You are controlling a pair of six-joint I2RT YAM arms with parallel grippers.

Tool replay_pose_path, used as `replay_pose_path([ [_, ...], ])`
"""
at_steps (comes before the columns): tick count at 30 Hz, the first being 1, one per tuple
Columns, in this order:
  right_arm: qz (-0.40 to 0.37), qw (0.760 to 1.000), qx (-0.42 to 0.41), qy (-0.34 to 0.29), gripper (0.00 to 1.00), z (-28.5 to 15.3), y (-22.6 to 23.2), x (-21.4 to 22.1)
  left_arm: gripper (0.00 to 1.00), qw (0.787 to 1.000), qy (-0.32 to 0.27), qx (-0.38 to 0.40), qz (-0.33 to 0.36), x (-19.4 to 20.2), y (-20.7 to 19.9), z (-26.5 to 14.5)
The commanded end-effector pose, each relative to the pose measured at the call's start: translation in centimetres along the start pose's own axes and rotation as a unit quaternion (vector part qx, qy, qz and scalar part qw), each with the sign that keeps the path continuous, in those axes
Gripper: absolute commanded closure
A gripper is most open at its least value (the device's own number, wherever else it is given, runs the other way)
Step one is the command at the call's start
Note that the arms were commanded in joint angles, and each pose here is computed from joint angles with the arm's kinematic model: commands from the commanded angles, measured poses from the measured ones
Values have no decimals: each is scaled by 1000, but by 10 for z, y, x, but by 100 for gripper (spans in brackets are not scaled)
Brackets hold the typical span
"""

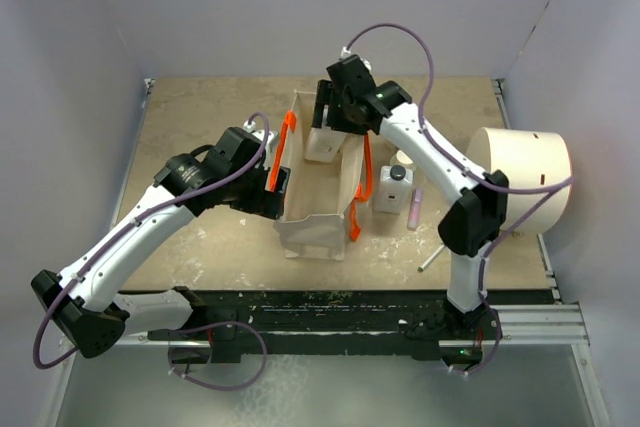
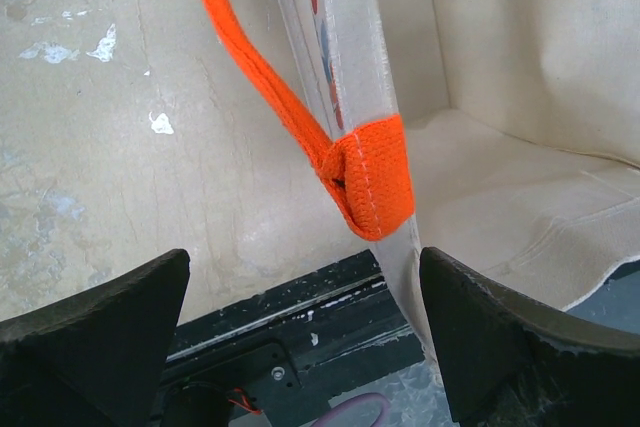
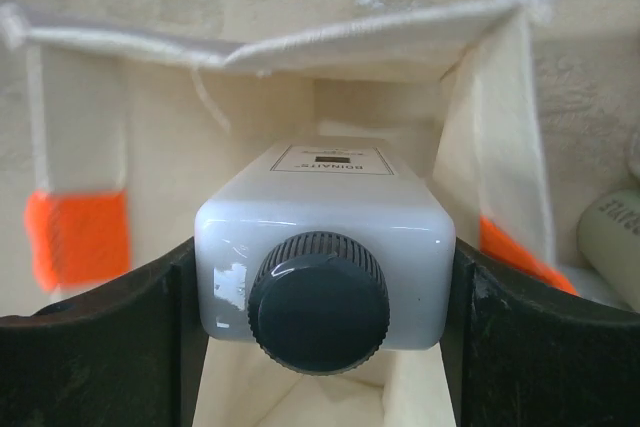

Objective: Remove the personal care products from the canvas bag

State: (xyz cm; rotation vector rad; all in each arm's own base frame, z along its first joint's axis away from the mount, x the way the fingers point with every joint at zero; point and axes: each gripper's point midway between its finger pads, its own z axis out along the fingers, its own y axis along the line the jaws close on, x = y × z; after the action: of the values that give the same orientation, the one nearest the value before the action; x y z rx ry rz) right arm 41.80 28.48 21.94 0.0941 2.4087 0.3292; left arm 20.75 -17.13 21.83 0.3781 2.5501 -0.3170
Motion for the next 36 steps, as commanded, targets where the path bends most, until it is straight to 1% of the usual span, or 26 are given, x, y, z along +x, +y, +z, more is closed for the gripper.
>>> replay_pose_path([
  [1, 53, 988, -118, -86, 100, -77, 35, -52, 1, 999, -38, 19, -11, -16, -7, -16],
  [6, 78, 979, -166, -83, 100, -105, 32, -51, 0, 999, -42, 22, -10, -19, -9, -18],
  [9, 103, 965, -222, -95, 100, -130, 35, -58, 0, 999, -43, 24, -6, -21, -10, -18],
  [12, 133, 953, -254, -99, 100, -151, 29, -61, 0, 999, -42, 29, -1, -23, -12, -18],
  [14, 152, 943, -273, -110, 100, -174, 24, -66, 0, 998, -44, 34, 1, -25, -14, -18],
  [15, 159, 941, -278, -111, 100, -178, 23, -66, 0, 998, -45, 37, 3, -27, -16, -19],
  [16, 166, 935, -288, -121, 100, -193, 21, -67, 0, 998, -46, 39, 5, -28, -16, -19],
  [19, 188, 925, -301, -135, 100, -220, 12, -66, 1, 998, -48, 47, 7, -31, -20, -20],
  [23, 215, 917, -298, -157, 100, -252, -7, -58, 0, 997, -50, 59, 11, -33, -25, -20],
  [25, 221, 918, -285, -167, 100, -267, -20, -51, 0, 997, -49, 64, 12, -32, -26, -22],
  [28, 219, 925, -250, -184, 100, -287, -46, -36, 1, 996, -50, 73, 12, -31, -28, -25],
  [29, 207, 939, -199, -192, 100, -292, -75, -16, 0, 996, -54, 76, 13, -31, -29, -28],
  [30, 196, 943, -181, -197, 100, -297, -87, -6, 1, 995, -57, 77, 12, -32, -29, -29],
  [34, 113, 971, -108, -182, 100, -287, -125, 33, 1, 995, -65, 79, 9, -35, -30, -33],
  [36, 74, 980, -82, -167, 100, -275, -138, 49, 0, 994, -68, 79, 10, -37, -30, -34],
])
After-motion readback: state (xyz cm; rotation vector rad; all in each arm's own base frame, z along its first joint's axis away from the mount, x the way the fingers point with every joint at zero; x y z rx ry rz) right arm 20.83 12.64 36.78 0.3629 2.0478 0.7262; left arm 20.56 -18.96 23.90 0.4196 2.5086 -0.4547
